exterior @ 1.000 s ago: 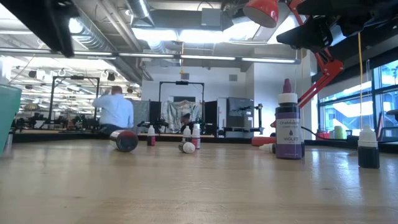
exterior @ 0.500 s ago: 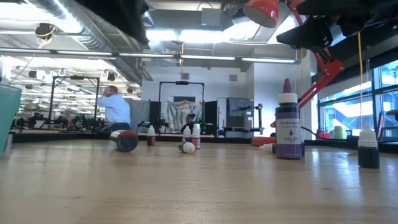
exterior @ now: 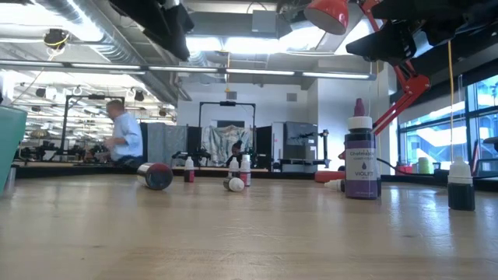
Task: Pick & Place food coloring
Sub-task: Put the red food coloring into the blue bin
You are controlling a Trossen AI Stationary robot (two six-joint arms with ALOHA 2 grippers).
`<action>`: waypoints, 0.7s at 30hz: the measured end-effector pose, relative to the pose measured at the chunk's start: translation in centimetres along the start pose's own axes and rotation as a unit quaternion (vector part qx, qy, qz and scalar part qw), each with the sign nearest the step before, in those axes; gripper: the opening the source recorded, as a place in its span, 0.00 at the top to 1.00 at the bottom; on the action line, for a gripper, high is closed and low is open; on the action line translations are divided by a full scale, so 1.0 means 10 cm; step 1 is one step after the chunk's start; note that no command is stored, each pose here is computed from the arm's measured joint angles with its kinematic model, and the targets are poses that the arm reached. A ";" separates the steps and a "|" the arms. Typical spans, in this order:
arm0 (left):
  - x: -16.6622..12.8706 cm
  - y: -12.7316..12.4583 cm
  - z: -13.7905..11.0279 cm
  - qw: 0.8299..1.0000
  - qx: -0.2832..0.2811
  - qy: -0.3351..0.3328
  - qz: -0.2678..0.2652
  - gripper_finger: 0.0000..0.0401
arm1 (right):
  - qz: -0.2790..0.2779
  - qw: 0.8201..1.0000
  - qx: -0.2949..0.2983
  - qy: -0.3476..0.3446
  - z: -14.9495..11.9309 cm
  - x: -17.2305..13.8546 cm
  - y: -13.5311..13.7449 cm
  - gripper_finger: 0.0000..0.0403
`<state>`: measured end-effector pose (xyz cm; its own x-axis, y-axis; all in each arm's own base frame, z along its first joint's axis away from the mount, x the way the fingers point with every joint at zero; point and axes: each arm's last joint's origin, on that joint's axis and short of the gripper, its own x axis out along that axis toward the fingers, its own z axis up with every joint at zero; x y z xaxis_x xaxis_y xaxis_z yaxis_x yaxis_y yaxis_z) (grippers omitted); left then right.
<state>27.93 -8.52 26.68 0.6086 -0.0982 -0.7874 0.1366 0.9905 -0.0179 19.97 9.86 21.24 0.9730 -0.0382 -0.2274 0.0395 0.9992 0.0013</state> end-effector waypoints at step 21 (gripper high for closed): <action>0.47 0.12 -0.23 0.979 0.087 0.148 0.109 0.30 | -0.005 1.000 -0.004 0.007 -0.02 0.00 -0.01 0.03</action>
<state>29.13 -7.62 21.59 0.3893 0.1723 -0.9048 0.1753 0.9505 0.2564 19.94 9.80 21.08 0.9693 -0.0477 -0.2412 0.0470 0.9989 -0.0087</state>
